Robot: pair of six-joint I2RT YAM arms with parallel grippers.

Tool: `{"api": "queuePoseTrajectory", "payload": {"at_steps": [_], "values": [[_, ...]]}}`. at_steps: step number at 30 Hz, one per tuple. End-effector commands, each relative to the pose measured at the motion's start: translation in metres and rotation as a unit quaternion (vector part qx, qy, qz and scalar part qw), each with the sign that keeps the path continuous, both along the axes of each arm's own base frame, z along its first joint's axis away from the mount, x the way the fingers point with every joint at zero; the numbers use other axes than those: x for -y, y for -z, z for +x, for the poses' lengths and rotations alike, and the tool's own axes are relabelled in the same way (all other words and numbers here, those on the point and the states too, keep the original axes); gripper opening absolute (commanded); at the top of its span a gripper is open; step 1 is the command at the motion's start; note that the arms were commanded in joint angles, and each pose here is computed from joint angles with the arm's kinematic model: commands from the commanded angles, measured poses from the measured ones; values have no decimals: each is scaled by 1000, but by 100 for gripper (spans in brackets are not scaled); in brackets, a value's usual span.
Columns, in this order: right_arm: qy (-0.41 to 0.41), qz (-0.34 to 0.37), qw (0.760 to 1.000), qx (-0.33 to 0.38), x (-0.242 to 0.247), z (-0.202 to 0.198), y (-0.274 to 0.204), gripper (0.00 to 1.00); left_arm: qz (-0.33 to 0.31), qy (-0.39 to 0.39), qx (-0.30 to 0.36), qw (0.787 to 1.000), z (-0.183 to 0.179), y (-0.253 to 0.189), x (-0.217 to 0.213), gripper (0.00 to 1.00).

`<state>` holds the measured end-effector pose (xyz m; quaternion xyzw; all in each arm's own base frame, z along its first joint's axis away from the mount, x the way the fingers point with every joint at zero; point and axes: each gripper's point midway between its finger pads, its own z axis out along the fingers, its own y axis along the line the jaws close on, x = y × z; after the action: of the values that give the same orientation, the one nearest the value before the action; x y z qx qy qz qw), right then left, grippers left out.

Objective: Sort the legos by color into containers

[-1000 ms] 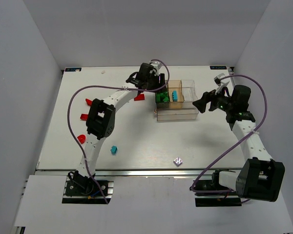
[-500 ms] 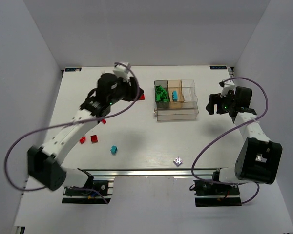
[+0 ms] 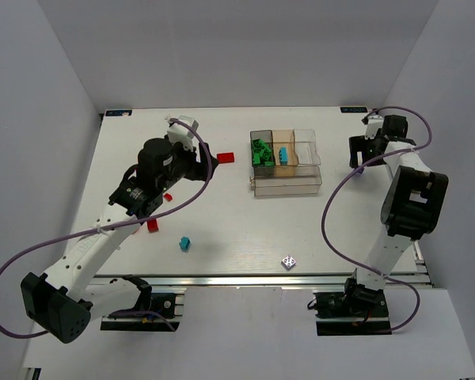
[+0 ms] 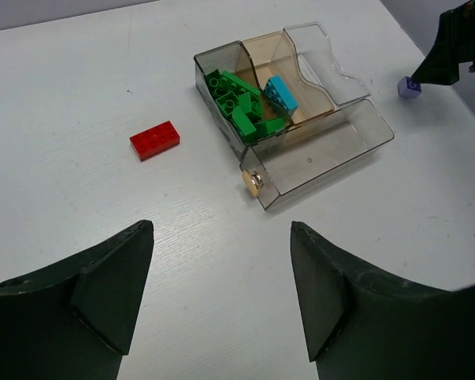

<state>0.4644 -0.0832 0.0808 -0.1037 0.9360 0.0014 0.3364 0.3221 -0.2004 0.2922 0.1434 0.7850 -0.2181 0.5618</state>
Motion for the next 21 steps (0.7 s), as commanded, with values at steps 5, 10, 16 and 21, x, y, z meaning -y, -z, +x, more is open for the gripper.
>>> {"api": "queuePoseTrajectory", "payload": {"at_steps": [5, 10, 16, 21], "values": [[112, 51, 992, -40, 8, 4, 16, 89, -11, 22, 21, 999, -6, -16, 4, 80], [164, 70, 982, -60, 11, 10, 32, 86, -12, 21, 20, 1000, -6, -14, 4, 80], [191, 61, 977, -67, 16, 6, 46, 74, -11, 18, 22, 1000, -6, -15, 3, 80], [190, 64, 978, -63, 16, 9, 48, 43, -9, 21, 17, 1000, -6, -10, 4, 80]]}}
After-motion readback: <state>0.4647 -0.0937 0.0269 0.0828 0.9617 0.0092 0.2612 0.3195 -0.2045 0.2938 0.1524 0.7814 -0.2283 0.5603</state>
